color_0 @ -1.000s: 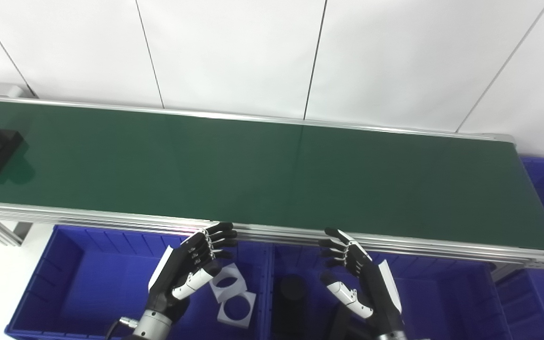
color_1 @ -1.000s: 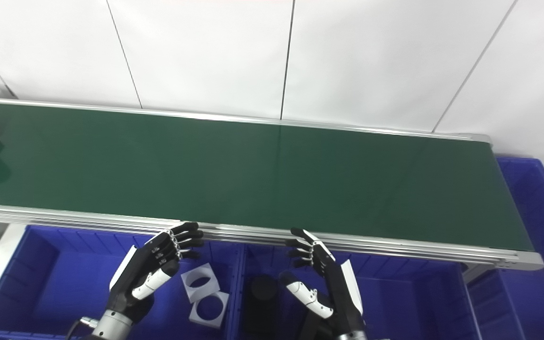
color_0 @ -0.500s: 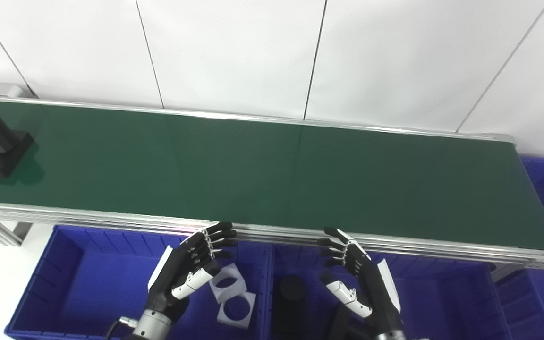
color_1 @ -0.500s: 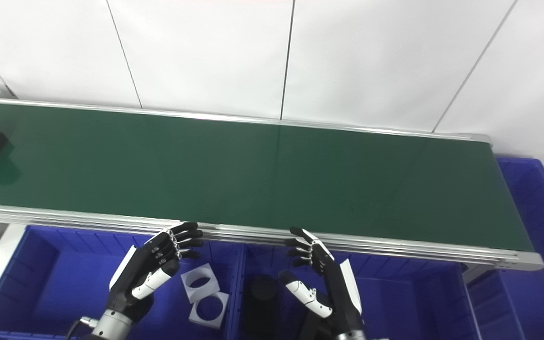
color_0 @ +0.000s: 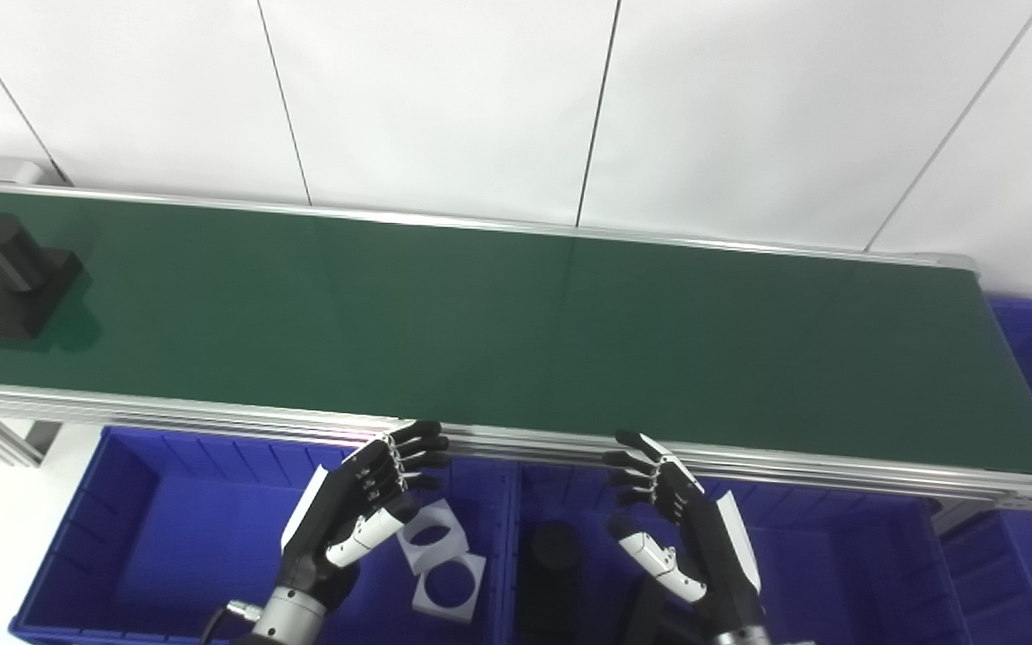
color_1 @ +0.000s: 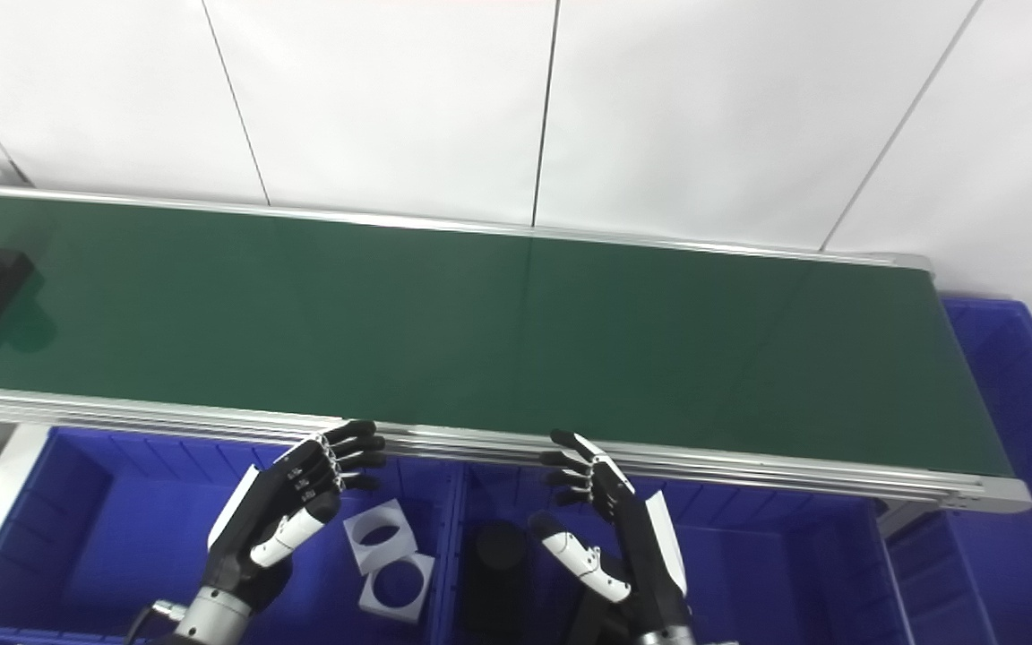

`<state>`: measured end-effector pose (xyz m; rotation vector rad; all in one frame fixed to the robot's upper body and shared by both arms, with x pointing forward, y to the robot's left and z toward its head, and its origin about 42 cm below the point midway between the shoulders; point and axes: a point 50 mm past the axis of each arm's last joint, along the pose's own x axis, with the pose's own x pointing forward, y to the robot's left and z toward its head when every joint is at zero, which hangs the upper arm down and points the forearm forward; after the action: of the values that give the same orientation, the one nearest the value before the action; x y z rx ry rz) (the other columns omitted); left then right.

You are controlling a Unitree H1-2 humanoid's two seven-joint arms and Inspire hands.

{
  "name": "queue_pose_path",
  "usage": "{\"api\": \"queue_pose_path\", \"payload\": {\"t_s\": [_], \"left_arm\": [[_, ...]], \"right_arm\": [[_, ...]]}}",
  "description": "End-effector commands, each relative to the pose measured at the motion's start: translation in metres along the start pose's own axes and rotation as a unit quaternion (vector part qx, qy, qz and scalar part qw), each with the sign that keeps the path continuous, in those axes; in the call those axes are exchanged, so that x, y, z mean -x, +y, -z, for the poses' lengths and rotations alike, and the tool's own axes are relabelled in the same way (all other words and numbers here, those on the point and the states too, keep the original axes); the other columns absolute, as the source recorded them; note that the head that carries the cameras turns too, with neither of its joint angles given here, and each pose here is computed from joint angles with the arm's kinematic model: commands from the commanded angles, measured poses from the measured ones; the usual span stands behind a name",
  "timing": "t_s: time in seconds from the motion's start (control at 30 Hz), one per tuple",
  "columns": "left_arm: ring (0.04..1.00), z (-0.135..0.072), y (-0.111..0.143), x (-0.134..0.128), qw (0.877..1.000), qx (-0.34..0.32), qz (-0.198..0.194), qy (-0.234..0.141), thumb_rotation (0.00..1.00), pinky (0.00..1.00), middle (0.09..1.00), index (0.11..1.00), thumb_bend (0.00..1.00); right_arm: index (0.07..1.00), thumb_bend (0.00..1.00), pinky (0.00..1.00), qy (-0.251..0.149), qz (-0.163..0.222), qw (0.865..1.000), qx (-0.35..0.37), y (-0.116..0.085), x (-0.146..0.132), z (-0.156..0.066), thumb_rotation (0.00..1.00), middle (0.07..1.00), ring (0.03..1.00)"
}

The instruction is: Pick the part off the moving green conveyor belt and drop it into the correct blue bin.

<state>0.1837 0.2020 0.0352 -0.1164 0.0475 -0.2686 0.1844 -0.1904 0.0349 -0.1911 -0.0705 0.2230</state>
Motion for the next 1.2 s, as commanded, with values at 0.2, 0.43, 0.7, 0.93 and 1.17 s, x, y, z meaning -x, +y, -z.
{"api": "queue_pose_path", "payload": {"t_s": [0.2,0.43,0.7,0.93,1.17], "left_arm": [[0.723,-0.003,-0.004,-0.01,1.0,-0.006,0.008,-0.026,0.59,0.63,0.747,0.753,0.95],[0.719,0.007,-0.012,-0.018,1.0,-0.009,0.011,-0.026,0.58,0.63,0.744,0.748,0.94],[0.711,0.021,-0.022,-0.028,0.999,-0.016,0.012,-0.034,0.56,0.63,0.736,0.741,0.88],[0.705,0.031,-0.03,-0.04,0.999,-0.009,0.016,-0.028,0.49,0.62,0.735,0.736,0.88],[0.689,0.035,-0.037,-0.052,1.0,-0.007,0.021,-0.022,0.44,0.61,0.723,0.728,0.85]], "right_arm": [[0.835,0.58,0.61,-0.03,0.004,1.0,-0.002,-0.007,-0.006,-0.003,0.64,0.759,0.691],[0.836,0.57,0.61,-0.02,0.003,1.0,0.004,-0.016,-0.008,0.005,0.65,0.76,0.688],[0.847,0.53,0.62,-0.005,0.003,1.0,0.002,-0.027,-0.01,0.015,0.65,0.771,0.696],[0.85,0.53,0.61,0.014,0.009,1.0,-0.001,-0.038,-0.016,0.027,0.66,0.767,0.7],[0.856,0.53,0.62,0.022,0.012,1.0,-0.002,-0.049,-0.021,0.033,0.66,0.771,0.707]]}}
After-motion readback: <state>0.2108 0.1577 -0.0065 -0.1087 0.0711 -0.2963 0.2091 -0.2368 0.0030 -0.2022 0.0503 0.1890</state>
